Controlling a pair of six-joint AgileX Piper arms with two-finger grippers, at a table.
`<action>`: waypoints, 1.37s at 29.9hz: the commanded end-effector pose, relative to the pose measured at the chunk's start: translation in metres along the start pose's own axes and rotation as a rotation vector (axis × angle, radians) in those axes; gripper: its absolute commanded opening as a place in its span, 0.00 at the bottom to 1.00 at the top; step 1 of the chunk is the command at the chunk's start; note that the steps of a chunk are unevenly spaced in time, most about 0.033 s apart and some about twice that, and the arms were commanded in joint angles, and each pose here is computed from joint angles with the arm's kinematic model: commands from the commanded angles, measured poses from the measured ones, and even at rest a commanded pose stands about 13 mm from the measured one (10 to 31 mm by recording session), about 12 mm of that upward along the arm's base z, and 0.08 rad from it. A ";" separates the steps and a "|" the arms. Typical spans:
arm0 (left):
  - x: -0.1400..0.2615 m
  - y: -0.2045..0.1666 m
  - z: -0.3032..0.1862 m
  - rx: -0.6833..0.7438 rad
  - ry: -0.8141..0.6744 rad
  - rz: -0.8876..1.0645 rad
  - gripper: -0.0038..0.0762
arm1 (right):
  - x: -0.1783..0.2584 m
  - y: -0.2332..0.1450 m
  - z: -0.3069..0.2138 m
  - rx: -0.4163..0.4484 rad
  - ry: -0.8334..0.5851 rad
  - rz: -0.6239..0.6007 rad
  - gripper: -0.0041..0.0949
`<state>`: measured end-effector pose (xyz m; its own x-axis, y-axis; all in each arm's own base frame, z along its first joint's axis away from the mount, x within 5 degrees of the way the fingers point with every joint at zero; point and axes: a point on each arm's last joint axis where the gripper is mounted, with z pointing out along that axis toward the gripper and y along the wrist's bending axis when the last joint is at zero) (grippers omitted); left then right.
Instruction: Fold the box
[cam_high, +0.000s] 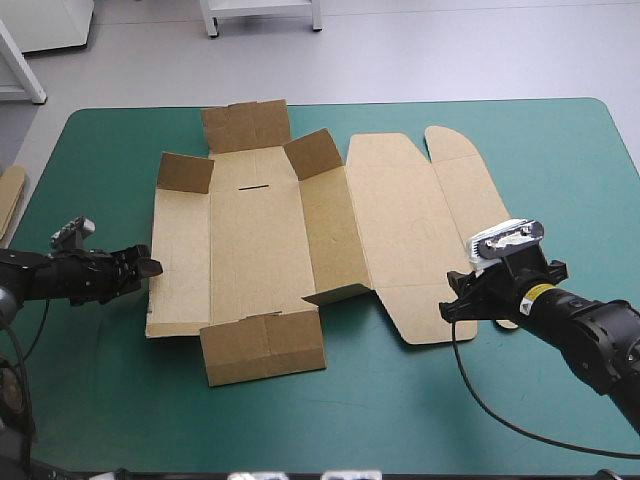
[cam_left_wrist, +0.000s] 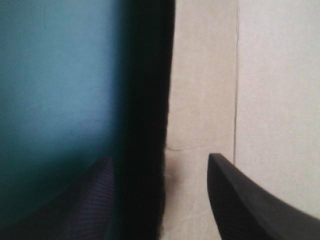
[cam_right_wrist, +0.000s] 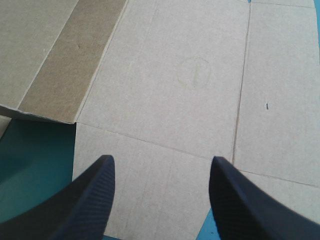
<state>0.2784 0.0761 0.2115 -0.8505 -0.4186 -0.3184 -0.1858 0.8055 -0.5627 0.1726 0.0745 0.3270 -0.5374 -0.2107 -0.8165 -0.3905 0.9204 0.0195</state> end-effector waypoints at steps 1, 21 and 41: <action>-0.006 -0.002 0.005 0.072 0.005 -0.024 0.55 | -0.016 0.000 -0.008 0.003 -0.105 -0.011 0.58; -0.012 -0.037 0.029 0.216 -0.070 0.027 0.26 | -0.016 0.000 -0.008 0.008 -0.103 -0.032 0.56; -0.030 -0.066 0.013 0.367 0.028 0.422 0.04 | -0.019 0.000 -0.009 0.008 -0.132 -0.032 0.56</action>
<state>0.3184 0.0375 0.2152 -0.8621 -0.2052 -0.4633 0.1843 0.7246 -0.6640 0.1735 0.0743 0.3280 -0.5215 -0.2194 -0.8245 -0.3940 0.9191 0.0046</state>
